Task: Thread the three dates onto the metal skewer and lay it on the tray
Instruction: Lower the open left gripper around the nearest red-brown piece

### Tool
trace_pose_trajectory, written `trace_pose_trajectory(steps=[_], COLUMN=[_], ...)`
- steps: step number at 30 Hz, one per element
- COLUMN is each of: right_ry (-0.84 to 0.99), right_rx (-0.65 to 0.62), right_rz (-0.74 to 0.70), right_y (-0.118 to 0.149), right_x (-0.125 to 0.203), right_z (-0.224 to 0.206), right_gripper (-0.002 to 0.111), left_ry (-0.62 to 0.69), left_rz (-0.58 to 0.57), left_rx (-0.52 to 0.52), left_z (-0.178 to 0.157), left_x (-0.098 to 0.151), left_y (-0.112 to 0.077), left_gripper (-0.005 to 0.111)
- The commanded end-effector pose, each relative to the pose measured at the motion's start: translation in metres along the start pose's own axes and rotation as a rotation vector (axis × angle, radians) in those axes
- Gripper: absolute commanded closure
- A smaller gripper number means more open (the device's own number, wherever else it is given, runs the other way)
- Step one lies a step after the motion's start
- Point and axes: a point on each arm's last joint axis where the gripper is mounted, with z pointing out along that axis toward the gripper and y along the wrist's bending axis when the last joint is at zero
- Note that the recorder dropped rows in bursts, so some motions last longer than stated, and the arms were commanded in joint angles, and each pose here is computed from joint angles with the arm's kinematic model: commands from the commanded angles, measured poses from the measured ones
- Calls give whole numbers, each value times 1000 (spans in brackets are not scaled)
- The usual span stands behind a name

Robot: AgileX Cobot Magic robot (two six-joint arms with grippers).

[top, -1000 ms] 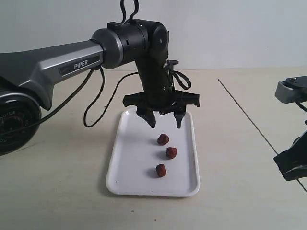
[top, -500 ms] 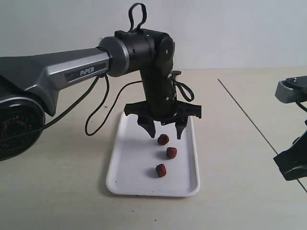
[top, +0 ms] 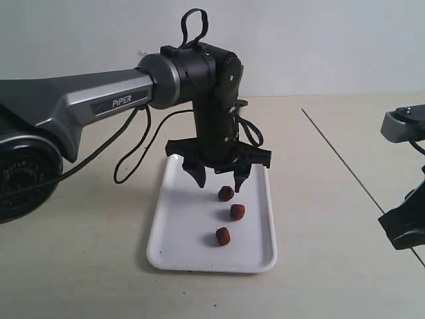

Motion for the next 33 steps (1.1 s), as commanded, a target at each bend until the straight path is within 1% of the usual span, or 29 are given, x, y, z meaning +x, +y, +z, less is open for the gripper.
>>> trace_pose_trajectory(steps=[1,8,17,33], right_ry=[-7,-5,-5,-5], right_rx=[-1,-2,-2,-2], right_rz=[-1,-1,-1,-1], right_y=[-1,-1,-1,-1], right_x=[0,0,0,0], right_z=[0,0,0,0], right_gripper=[108,108,108,108], left_ry=[-9,-1,36,30], left_rz=[-10,-18,-26,-11], left_rx=[-10,5,6,-10], left_z=[-2,-2,15,15], left_x=[0,0,2,2], left_y=[1,0,-1,1], left_gripper=[45,45,45,45])
